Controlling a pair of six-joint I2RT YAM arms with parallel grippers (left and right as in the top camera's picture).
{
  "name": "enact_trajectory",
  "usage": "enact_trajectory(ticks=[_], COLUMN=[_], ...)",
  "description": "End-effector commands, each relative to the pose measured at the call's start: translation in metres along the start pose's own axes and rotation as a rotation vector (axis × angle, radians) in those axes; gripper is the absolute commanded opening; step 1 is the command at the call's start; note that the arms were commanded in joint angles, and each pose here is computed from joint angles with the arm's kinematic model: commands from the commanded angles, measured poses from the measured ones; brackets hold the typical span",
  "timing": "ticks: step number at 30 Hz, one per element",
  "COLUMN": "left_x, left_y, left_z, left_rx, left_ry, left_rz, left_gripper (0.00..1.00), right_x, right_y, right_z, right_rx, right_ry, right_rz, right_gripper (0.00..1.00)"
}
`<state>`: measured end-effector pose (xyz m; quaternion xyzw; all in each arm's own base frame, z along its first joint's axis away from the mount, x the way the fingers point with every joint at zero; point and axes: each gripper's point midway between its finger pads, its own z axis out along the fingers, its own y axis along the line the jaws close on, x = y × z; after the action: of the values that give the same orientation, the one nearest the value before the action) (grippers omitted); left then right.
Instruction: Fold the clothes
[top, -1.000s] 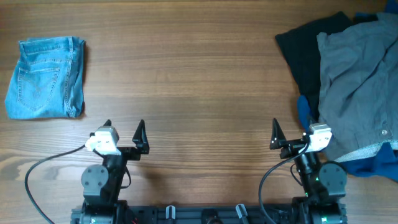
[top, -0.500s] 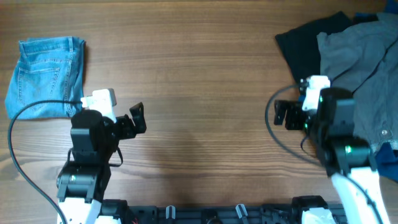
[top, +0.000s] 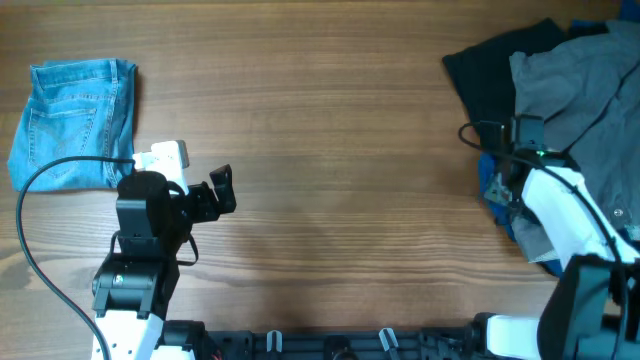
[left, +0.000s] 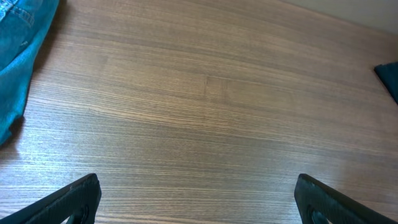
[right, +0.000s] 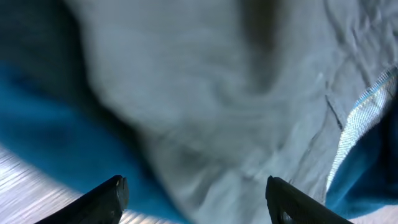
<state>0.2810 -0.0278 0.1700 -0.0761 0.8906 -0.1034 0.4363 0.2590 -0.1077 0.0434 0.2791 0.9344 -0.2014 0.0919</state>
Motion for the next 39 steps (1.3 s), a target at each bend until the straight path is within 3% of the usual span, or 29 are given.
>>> enact_trajectory(ticks=[1, 2, 4, 6, 8, 12, 15, 18, 24, 31, 32, 33, 34, 36, 39], left_x=[-0.008, -0.008, -0.008, -0.008, -0.008, -0.008, -0.008, -0.008, -0.008, 0.001, 0.003, 0.005, 0.004, 0.005, 0.01], left_y=[-0.004, -0.004, -0.004, -0.004, -0.004, -0.004, -0.003, -0.003, -0.003, 0.0, 0.001, 0.001, 0.001, -0.004, -0.032], left_z=[-0.003, -0.003, -0.003, -0.003, -0.003, -0.003, -0.003, -0.003, -0.002, 0.009, 0.011, 0.013, 0.016, 0.019, 0.019], left_rx=[0.014, 0.014, 0.014, 0.014, 0.014, 0.014, 0.014, 0.014, 0.014, -0.001, -0.003, -0.005, -0.005, 0.023, 0.19], left_ry=[-0.017, -0.016, -0.016, -0.016, -0.017, -0.017, -0.017, -0.016, -0.015, 0.039, 0.049, 0.057, 0.058, 0.069, 0.108], left_rz=[-0.006, -0.006, -0.006, -0.006, -0.006, -0.006, -0.006, -0.006, -0.006, -0.011, -0.012, -0.013, -0.013, -0.014, -0.022], left_gripper=[1.0, 1.0, 1.0, 1.0, 1.0, 1.0, 1.0, 1.0, 1.0, 1.0, 1.0, 1.0, 1.0, 1.0, 1.0], right_x=[-0.006, -0.006, -0.006, -0.005, -0.001, -0.036, -0.056, -0.034, 0.01, 0.058, 0.067, 0.076, 0.081, 0.078, 0.05], right_y=[-0.01, -0.013, -0.013, -0.012, 0.002, 0.026, 0.073, 0.114, 0.166, 0.236, 0.244, 0.25, 0.255, 0.254, 0.234], right_z=[0.014, 0.016, 0.017, 0.017, 0.013, -0.058, -0.161, -0.239, -0.276, -0.274, -0.275, -0.273, -0.267, -0.249, -0.221], right_rx=[0.029, 0.034, 0.035, 0.03, -0.061, -0.308, -0.776, -1.254, -1.339, -1.141, -1.142, -1.132, -1.102, -1.004, -0.813], right_ry=[0.02, 0.027, 0.028, 0.031, 0.063, 0.051, -0.005, -0.015, 0.011, 0.032, 0.037, 0.044, 0.045, 0.032, -0.011], right_rz=[0.074, 0.081, 0.083, 0.082, 0.024, -0.13, -0.321, -0.455, -0.643, -0.701, -0.732, -0.759, -0.777, -0.775, -0.663], right_gripper=[0.58, 0.34, 0.24, 0.04, 0.04, 0.04, 0.04, 0.04, 0.05, 0.09, 0.18, 0.42, 1.0, 1.0, 1.0])
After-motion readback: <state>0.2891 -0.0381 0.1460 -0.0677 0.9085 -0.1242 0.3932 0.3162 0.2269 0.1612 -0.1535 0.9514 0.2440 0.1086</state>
